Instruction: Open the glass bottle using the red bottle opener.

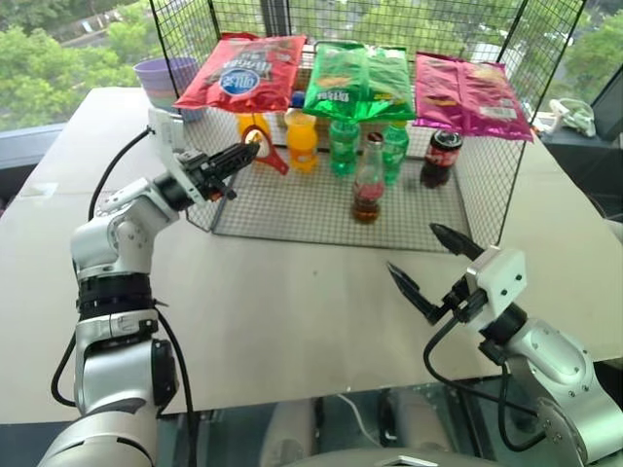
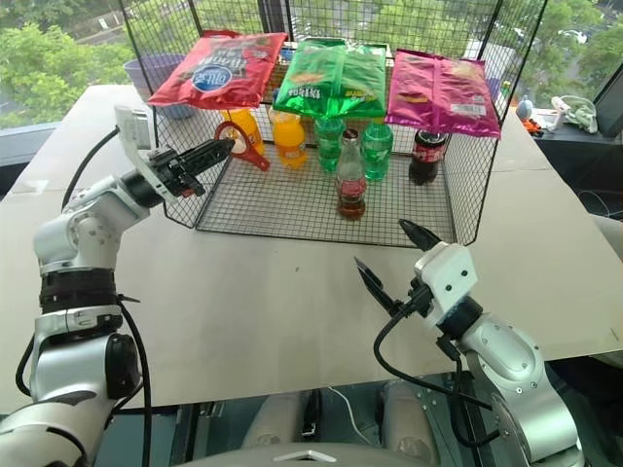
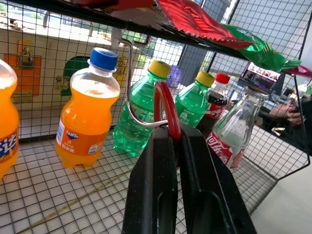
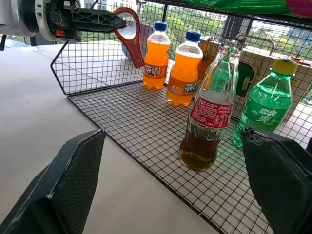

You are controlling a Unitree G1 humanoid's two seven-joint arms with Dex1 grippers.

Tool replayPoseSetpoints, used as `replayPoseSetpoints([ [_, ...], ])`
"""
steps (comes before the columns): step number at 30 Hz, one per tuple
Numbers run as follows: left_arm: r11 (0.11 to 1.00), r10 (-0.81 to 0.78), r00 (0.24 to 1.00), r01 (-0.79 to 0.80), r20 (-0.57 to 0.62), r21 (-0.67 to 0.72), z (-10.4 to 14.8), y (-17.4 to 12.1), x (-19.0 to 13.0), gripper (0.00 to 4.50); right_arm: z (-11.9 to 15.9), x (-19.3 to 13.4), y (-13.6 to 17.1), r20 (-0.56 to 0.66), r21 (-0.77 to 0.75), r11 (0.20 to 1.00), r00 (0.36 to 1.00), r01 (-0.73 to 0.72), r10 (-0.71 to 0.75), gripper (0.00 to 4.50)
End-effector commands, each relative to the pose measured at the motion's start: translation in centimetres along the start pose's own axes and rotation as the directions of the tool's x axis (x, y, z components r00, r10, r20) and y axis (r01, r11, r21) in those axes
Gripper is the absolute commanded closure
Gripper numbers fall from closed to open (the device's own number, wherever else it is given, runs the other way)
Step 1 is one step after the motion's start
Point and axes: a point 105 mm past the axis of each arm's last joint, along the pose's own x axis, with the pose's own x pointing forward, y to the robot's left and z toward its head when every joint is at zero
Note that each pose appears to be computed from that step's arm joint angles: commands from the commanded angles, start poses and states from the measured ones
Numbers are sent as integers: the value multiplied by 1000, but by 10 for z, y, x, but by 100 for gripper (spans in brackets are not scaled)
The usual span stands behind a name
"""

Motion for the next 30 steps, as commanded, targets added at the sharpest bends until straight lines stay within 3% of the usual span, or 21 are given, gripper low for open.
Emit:
replayPoseSetpoints([
  [1,999,-33,998,31,59,42,25,-10,-3,443,15,-1,3,49,-28,1000,999,-11,12,0],
  [14,998,-45,999,45,5,-42,5,-20,-17,443,15,0,4,47,-1,1000,998,-29,29,0],
  [18,979,-137,990,132,-20,-153,-12,-36,-35,443,16,-2,11,50,125,987,994,-101,95,0],
  [23,924,-286,958,274,-5,-266,-13,-62,-54,443,24,-1,15,88,258,954,987,-152,134,0],
  [30,794,-535,845,497,-16,-350,-20,-115,-47,443,30,-2,35,154,449,808,924,-380,349,0],
])
